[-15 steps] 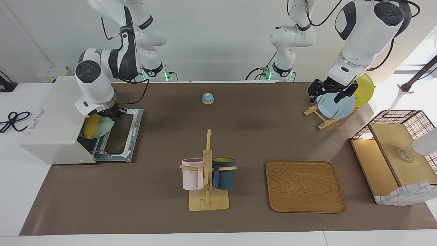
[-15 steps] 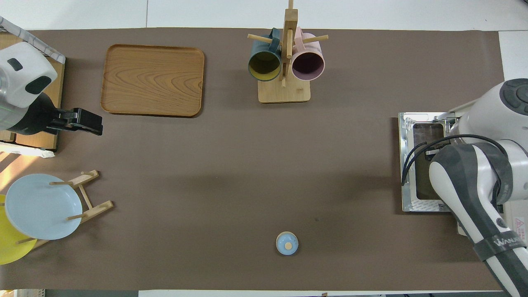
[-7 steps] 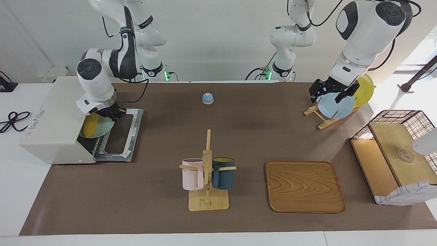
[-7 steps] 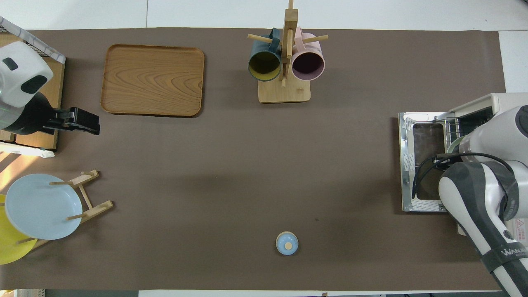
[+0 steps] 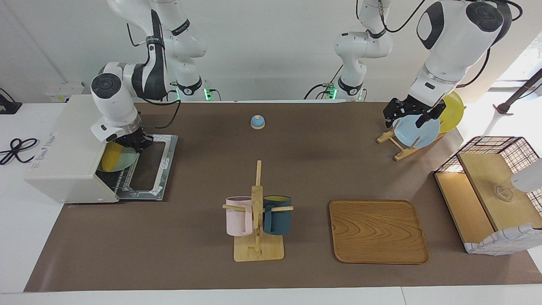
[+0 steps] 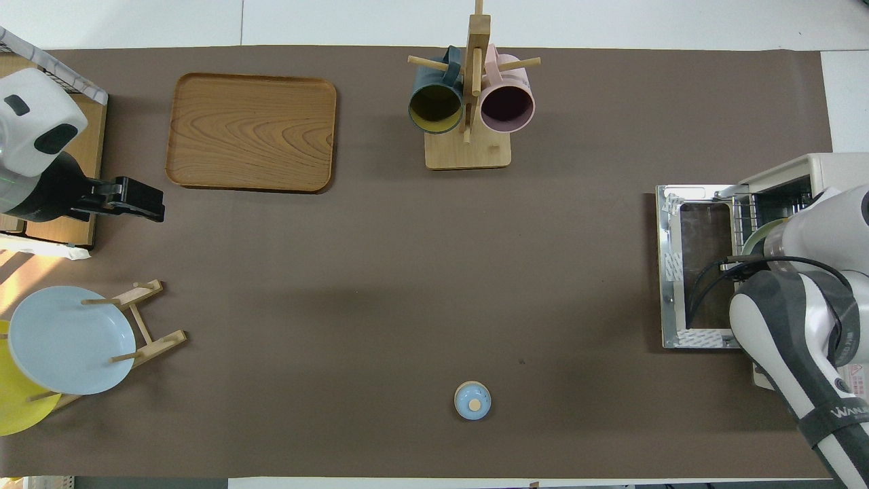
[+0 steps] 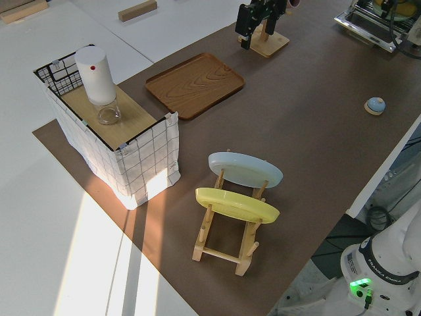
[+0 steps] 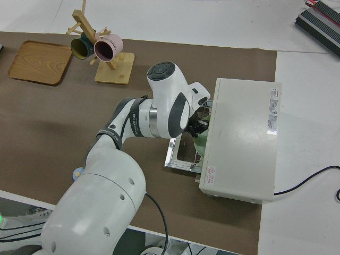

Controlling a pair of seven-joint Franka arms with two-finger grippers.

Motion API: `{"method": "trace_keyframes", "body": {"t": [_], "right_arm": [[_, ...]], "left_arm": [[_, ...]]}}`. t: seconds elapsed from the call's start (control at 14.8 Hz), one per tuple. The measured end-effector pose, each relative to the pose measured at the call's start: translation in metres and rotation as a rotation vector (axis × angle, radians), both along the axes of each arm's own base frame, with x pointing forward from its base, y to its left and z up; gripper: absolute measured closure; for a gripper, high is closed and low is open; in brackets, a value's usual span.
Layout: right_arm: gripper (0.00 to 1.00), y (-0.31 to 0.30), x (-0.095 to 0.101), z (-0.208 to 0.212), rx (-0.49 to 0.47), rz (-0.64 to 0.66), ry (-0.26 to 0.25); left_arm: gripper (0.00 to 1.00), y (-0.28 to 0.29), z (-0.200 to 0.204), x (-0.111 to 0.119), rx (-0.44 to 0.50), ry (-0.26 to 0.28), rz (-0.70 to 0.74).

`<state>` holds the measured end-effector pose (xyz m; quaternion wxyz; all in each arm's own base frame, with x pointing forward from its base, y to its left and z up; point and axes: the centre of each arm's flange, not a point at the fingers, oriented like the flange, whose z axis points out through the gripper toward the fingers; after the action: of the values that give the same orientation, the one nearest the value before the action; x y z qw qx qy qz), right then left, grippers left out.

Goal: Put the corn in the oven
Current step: 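Release the plate and withdraw the right gripper from the oven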

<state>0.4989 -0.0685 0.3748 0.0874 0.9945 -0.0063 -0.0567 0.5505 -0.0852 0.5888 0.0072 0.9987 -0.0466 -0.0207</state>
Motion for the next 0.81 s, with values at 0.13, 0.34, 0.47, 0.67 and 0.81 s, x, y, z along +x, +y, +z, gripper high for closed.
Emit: {"method": "trace_keyframes", "body": {"t": [0.13, 0.34, 0.47, 0.67, 0.81], "right_arm": [[0.79, 0.001, 0.0, -0.001, 0.0, 0.003, 0.001], [0.54, 0.009, 0.006, 0.008, 0.0, 0.017, -0.013], [0.54, 0.028, 0.015, 0.024, 0.022, 0.029, -0.017], [0.83, 0.063, 0.028, 0.038, 0.055, 0.02, -0.051], [0.99, 0.097, 0.032, 0.028, 0.06, -0.023, -0.072]], "left_arm": [[0.0, 0.0, 0.0, 0.0, 0.0, 0.0, 0.0], [0.0, 0.0, 0.0, 0.0, 0.0, 0.0, 0.0], [0.0, 0.0, 0.0, 0.0, 0.0, 0.0, 0.0], [0.0, 0.0, 0.0, 0.0, 0.0, 0.0, 0.0], [0.0, 0.0, 0.0, 0.0, 0.0, 0.0, 0.0]]}}
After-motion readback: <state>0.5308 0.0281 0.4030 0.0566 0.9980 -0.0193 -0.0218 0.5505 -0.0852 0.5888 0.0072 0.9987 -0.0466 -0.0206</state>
